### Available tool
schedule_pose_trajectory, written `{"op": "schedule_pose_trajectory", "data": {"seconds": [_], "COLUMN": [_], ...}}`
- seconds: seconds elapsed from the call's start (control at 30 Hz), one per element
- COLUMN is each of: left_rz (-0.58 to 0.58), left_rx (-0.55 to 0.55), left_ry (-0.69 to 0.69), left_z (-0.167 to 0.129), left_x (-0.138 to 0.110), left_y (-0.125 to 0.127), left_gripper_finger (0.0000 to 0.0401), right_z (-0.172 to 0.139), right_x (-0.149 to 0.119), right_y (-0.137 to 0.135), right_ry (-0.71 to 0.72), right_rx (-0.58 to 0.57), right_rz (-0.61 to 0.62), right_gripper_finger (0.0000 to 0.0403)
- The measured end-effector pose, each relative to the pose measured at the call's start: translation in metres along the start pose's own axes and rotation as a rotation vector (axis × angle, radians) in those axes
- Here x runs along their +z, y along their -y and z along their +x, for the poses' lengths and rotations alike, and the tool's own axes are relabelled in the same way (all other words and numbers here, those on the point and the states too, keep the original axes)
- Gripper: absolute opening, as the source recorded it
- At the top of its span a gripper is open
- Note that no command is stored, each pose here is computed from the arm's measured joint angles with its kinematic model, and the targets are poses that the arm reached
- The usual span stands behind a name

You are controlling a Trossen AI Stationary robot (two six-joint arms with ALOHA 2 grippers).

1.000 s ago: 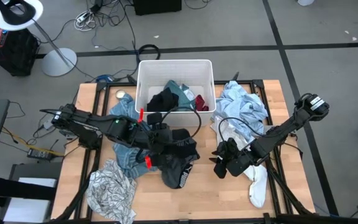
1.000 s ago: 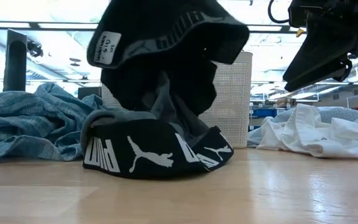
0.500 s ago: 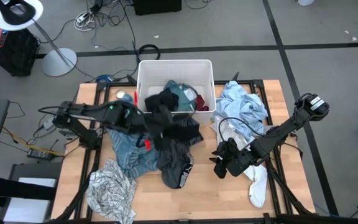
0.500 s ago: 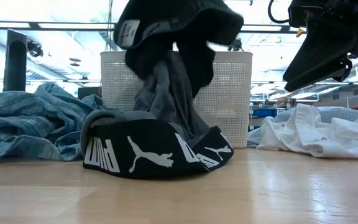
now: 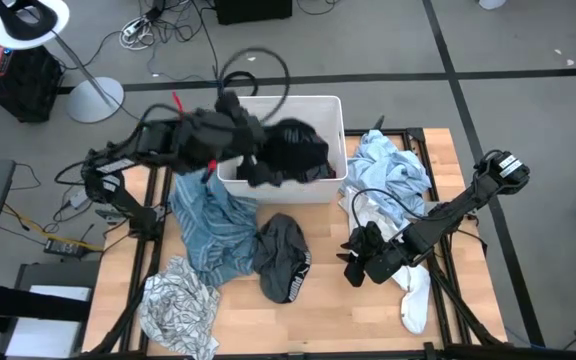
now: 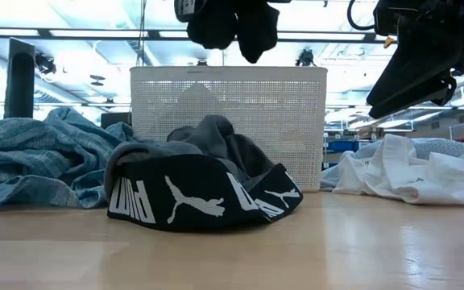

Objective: Sort clothes
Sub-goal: Put the black boxers into the laundry bin, then put the gray boxers into the laundry bin

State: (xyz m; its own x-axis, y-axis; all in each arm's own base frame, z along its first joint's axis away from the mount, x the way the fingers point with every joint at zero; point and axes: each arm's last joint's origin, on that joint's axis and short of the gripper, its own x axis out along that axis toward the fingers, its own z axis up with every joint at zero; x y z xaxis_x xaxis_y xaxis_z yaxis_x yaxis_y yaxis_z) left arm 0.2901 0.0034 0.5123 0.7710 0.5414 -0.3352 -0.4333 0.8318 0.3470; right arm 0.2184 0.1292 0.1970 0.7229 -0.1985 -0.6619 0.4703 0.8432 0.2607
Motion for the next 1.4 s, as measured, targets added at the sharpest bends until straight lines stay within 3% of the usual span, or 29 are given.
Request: {"op": "schedule_pose_trajectory", "data": {"seconds": [0.23,0.6,0.9,1.0,1.13,1.4], "left_rz": [0.073,0.041,0.015,-0.006,-0.022,-0.037], "left_rx": [0.113,0.223,0.066,-0.061,-0.195,-0.29], "left_ry": [0.026,-0.065,-0.303,-0.389,-0.459,-0.496], "left_z": [0.015,0.052,0.12,0.144,0.172,0.212], "left_x": [0.003,-0.01,-0.046,-0.062,-0.077,-0.096], "left_y": [-0.029,-0.066,-0.062,-0.054,-0.039,-0.02], "left_gripper_finger": [0.0013,0.0035,0.0113,0.0131,0.0137,0.0137], "right_z": [0.0,0.0,0.0,0.0,0.0,0.0], "right_x": [0.0,0.0,-0.001,-0.001,-0.001,-0.001], "right_y": [0.0,0.001,0.001,0.002,0.002,0.002], "right_ry": [-0.001,-0.003,-0.008,-0.008,-0.01,-0.01], "right_rx": [-0.001,-0.006,-0.013,-0.014,-0.017,-0.017], "right_rz": [-0.001,-0.005,-0.011,-0.012,-0.015,-0.015], "right_gripper_finger": [0.015,0.015,0.015,0.015,0.015,0.015]}}
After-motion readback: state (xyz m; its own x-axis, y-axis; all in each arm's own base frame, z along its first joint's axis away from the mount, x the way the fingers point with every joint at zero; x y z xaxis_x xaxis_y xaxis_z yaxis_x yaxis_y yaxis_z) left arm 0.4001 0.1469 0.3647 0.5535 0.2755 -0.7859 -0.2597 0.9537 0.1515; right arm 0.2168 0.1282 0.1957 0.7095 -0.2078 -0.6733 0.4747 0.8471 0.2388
